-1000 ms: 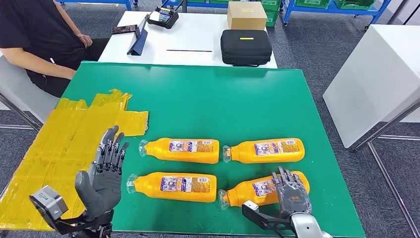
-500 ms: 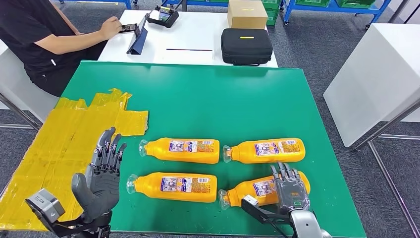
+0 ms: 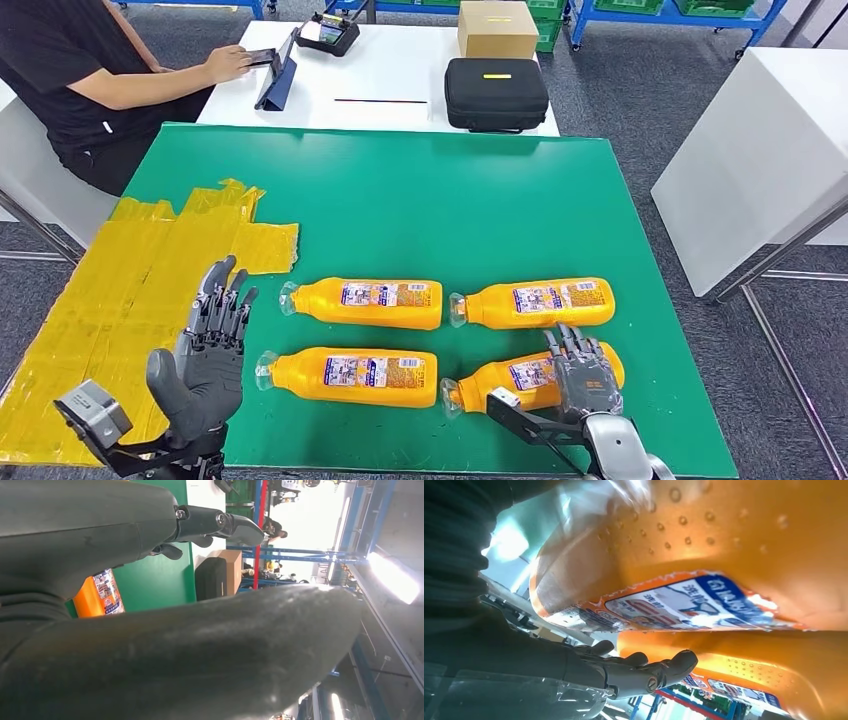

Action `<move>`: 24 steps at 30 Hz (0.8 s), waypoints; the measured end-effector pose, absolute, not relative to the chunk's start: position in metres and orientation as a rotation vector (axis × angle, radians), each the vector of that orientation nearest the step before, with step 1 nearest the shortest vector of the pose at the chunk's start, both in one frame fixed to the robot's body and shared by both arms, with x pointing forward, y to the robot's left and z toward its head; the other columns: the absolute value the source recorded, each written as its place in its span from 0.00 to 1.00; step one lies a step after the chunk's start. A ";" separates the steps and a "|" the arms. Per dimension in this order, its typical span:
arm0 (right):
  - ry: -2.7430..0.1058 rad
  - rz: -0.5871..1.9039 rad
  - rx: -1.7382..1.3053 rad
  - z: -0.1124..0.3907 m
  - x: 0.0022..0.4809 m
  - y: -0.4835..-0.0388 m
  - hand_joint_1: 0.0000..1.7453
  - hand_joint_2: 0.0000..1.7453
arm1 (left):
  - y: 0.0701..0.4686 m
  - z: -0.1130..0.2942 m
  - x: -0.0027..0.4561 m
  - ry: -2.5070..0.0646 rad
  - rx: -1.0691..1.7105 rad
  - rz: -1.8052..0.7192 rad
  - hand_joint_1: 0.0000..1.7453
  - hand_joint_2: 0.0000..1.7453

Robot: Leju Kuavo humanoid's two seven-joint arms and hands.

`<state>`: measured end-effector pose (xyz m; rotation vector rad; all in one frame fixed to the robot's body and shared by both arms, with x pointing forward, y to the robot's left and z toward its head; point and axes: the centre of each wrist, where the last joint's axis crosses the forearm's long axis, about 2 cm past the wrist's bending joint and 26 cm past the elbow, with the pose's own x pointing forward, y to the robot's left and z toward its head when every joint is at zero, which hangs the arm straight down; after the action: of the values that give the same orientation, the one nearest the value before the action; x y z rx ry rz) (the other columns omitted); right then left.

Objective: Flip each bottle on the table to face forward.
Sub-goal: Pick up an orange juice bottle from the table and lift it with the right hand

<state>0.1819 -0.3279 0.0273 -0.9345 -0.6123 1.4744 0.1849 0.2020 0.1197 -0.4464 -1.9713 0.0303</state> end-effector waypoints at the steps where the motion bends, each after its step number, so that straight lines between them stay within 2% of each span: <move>1: -0.612 1.474 -0.934 0.027 0.182 -0.328 0.00 1.00 | 0.202 0.120 0.185 -1.971 -0.446 0.030 0.00 0.00; 6: -0.600 1.468 -0.902 0.027 0.184 -0.328 0.02 1.00 | 0.201 0.118 0.185 -1.967 -0.450 0.025 0.00 0.00; 7: -0.593 1.464 -0.882 0.026 0.185 -0.329 0.14 1.00 | 0.201 0.118 0.186 -1.966 -0.453 0.024 0.00 0.00; 10: -0.576 1.445 -0.810 0.024 0.190 -0.333 0.79 1.00 | 0.200 0.118 0.189 -1.966 -0.463 0.022 0.00 0.00; 11: -0.571 1.439 -0.784 0.023 0.193 -0.334 0.91 1.00 | 0.200 0.118 0.190 -1.967 -0.466 0.023 0.00 0.00; 12: -0.565 1.434 -0.756 0.022 0.196 -0.336 0.96 1.00 | 0.199 0.118 0.192 -1.968 -0.468 0.022 0.00 0.00; 14: -0.552 1.426 -0.703 0.019 0.202 -0.340 0.99 1.00 | 0.198 0.118 0.194 -1.969 -0.474 0.020 0.00 0.00; 24: -0.493 1.375 -0.563 0.019 0.224 -0.370 1.00 1.00 | 0.189 0.132 0.206 -2.020 -0.507 0.024 0.00 0.00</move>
<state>0.2240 -0.3703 0.0193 -0.5626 -0.4933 1.3749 0.2058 0.1887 0.1318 -0.5068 -2.0195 0.0241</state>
